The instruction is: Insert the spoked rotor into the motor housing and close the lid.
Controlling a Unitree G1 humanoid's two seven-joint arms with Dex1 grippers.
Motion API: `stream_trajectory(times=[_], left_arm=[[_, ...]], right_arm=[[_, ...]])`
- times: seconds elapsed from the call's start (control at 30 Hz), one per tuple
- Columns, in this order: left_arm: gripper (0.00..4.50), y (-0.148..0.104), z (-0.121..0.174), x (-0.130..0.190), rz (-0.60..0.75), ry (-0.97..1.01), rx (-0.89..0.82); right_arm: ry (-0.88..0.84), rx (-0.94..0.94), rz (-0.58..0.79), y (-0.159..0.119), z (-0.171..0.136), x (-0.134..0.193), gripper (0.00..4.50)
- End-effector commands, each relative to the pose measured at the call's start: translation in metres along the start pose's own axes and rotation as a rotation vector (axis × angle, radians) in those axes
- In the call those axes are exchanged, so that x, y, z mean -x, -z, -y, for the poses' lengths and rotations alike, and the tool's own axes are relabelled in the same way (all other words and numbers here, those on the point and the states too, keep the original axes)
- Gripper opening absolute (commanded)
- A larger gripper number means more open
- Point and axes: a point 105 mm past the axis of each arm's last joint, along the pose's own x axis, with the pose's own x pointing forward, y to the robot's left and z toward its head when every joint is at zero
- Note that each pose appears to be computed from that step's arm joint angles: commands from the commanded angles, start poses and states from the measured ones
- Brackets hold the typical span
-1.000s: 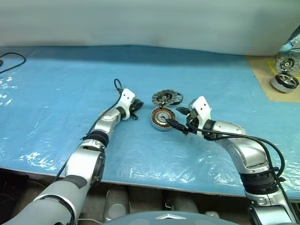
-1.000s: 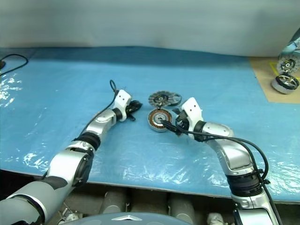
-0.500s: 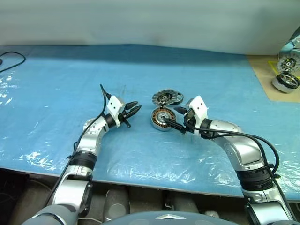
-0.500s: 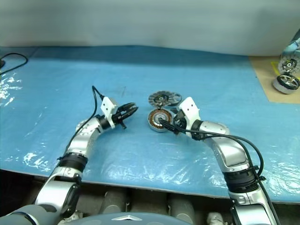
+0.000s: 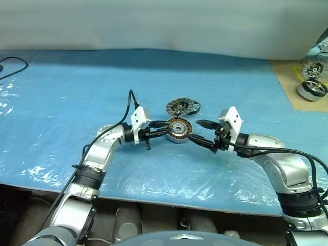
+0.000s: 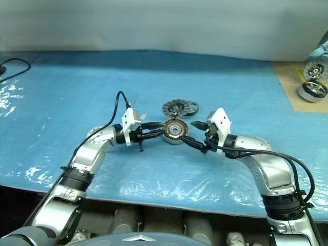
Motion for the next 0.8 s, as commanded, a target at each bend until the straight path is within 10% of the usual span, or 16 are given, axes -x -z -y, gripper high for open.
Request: stream_trajectory(times=[0.03, 0.8], left_arm=[[0.78, -0.005, -0.007, -0.01, 0.0, 0.012, -0.041], [0.78, 0.03, -0.015, -0.05, -0.171, 0.004, -0.069]], right_arm=[[-0.094, 0.032, 0.025, -0.01, -0.02, 0.005, 3.79], [-0.016, 0.05, -0.026, 0.007, -0.018, -0.005, 3.79]])
